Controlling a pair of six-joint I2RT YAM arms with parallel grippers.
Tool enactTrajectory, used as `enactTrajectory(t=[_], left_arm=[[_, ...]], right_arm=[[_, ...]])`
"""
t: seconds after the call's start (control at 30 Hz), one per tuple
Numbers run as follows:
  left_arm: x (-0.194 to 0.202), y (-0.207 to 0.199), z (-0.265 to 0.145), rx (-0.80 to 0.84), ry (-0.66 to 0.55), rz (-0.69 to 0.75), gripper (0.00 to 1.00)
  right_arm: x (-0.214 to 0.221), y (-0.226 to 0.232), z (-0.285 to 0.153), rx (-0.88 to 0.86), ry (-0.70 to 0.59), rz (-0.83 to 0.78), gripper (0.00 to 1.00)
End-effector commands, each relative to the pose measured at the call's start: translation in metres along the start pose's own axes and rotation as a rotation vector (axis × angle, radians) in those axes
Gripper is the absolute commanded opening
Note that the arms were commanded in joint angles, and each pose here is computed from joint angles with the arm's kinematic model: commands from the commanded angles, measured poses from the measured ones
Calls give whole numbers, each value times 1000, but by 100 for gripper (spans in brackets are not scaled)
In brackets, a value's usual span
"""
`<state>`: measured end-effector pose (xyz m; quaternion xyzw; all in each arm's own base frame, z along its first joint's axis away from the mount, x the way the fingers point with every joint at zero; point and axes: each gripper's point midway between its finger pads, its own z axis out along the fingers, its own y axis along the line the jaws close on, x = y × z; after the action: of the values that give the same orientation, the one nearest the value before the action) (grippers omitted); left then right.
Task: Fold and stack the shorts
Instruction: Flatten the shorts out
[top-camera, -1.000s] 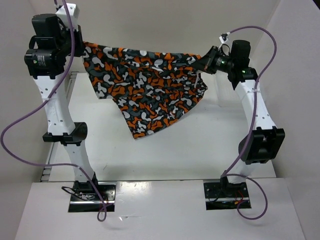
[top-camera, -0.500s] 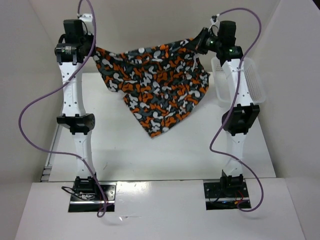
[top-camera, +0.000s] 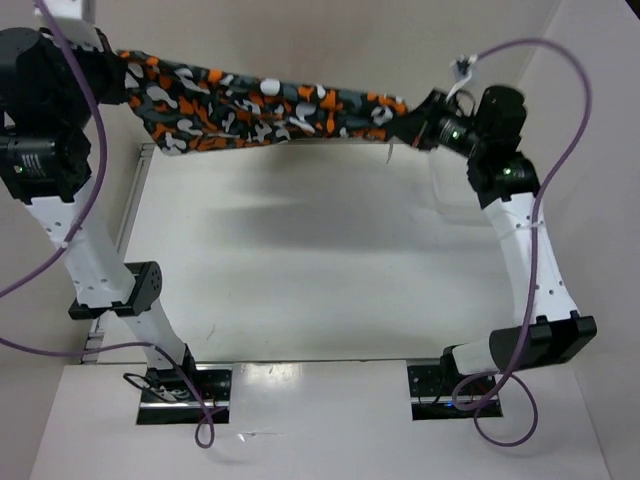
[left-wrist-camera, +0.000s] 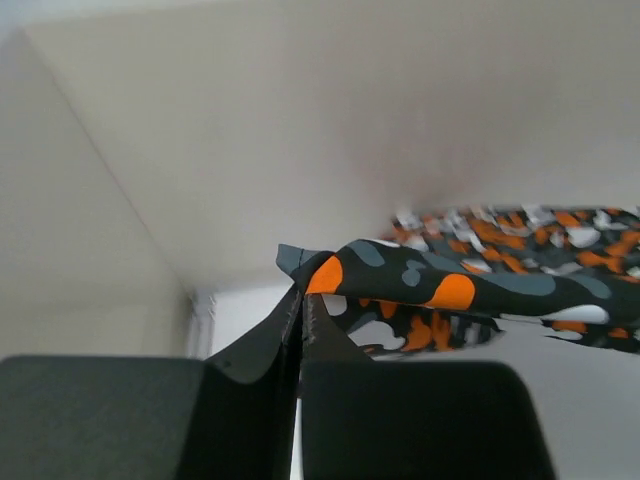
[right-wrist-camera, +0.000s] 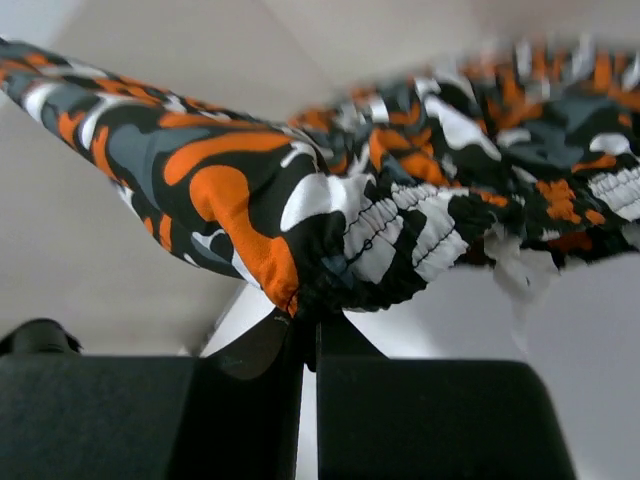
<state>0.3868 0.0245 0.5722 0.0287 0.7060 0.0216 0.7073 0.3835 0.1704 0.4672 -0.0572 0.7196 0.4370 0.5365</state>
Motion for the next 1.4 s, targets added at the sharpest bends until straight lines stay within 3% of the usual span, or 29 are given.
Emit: enactTrajectory(t=[0.0, 0.1, 0.13, 0.2, 0.23, 0.27, 0.37, 0.4, 0.5, 0.6, 0.63, 0.77, 0.8, 0.9, 1.03, 1.23, 1.37], left_arm=[[121, -12, 25, 88, 437, -69, 0], [145, -21, 12, 127, 522, -92, 0], [194, -25, 13, 136, 666, -119, 0], [204, -31, -2, 102, 638, -72, 0], [280, -38, -19, 93, 815, -68, 0], [284, -31, -40, 26, 792, -23, 0], [338, -37, -75, -2, 874, 31, 0], [377, -38, -98, -1, 990, 39, 0], [422, -41, -140, 13, 1144, 44, 1], [434, -42, -158, 15, 1168, 45, 8], [442, -39, -168, -2, 1188, 46, 13], [464, -30, -187, -45, 1249, 71, 46], [467, -27, -191, -63, 1262, 86, 55], [474, -12, -194, -133, 1262, 78, 67], [473, 1, -180, -198, 1198, 61, 74], [486, 28, -133, -265, 1118, -45, 74], [481, 10, -74, -97, 1034, -161, 75]], right_arm=[[107, -82, 9, 158, 192, 193, 0], [195, -105, -11, 244, 343, 295, 0], [219, -111, -16, 267, 396, 329, 0], [278, -126, -39, 357, 521, 407, 0], [297, -128, -46, 382, 565, 425, 0], [326, -132, -60, 428, 623, 456, 0], [371, -130, -82, 508, 719, 516, 0], [382, -118, -83, 493, 752, 500, 1], [404, -109, -93, 532, 822, 520, 3], [423, -116, -108, 629, 867, 544, 9], [423, -116, -113, 648, 857, 559, 18], [411, -118, -124, 716, 786, 545, 46], [412, -120, -129, 745, 780, 549, 50], [404, -107, -140, 762, 775, 533, 54], [401, -87, -148, 755, 739, 488, 55], [425, -106, -127, 758, 717, 529, 62], [423, -114, -99, 724, 653, 524, 73]])
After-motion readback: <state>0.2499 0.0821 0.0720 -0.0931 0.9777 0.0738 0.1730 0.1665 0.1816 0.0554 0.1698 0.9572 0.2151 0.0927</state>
